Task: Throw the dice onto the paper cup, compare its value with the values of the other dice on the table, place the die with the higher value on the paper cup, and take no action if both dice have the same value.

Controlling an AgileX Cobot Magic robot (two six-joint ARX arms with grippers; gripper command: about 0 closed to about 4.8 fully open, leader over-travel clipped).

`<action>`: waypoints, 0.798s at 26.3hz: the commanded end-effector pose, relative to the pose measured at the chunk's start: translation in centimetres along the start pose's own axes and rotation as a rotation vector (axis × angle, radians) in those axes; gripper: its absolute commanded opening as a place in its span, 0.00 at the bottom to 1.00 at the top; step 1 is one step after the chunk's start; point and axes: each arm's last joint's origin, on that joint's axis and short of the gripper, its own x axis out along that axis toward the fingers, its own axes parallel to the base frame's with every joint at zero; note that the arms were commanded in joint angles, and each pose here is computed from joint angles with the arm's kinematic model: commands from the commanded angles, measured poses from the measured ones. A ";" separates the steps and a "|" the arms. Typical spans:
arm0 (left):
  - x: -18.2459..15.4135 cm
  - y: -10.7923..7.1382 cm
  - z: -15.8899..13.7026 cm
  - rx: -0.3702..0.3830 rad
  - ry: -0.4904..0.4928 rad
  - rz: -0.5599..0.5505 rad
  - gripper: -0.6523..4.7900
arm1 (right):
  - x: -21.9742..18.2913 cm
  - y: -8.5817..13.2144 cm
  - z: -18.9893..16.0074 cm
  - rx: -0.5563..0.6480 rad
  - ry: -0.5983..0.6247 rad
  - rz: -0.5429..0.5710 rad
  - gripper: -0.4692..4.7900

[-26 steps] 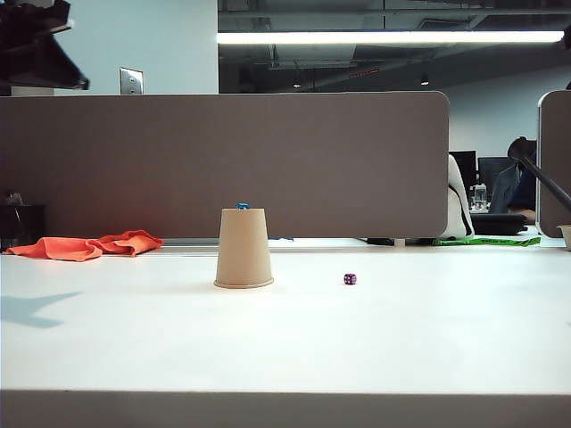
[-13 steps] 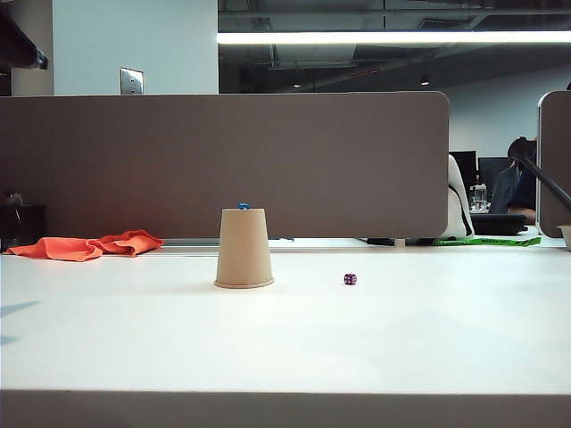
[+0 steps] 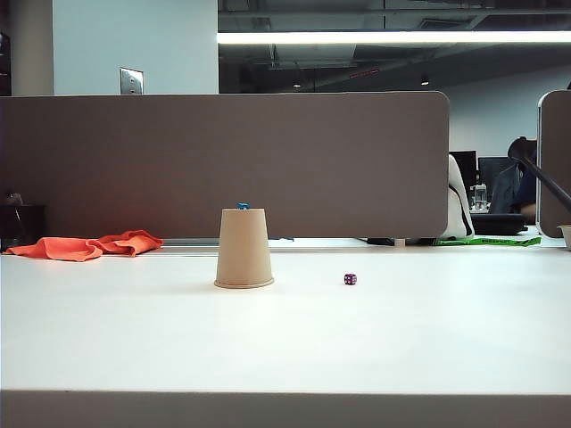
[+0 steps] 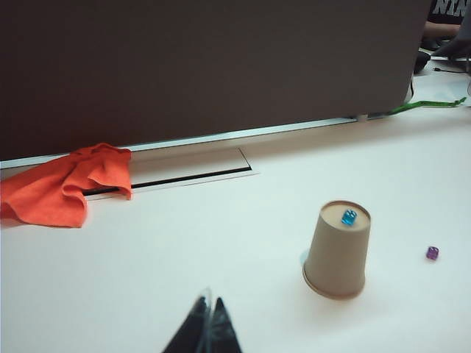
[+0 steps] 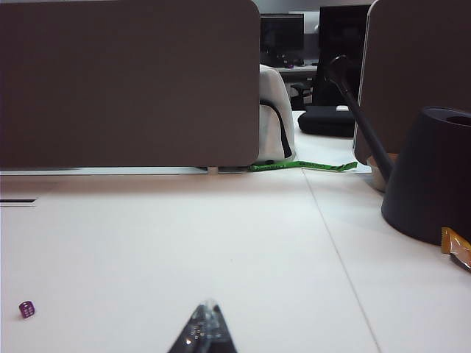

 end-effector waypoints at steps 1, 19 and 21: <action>-1.0 -0.2 -1.1 -0.006 -0.005 0.020 0.11 | -0.5 0.0 -1.0 0.004 -0.003 -0.004 0.09; -5.0 -0.9 -4.0 -0.018 -0.027 0.097 0.11 | -0.7 0.4 -1.3 0.030 0.011 0.078 0.09; -5.2 -1.0 -4.5 -0.026 -0.025 0.097 0.11 | -0.7 0.6 -1.3 0.032 0.011 0.094 0.09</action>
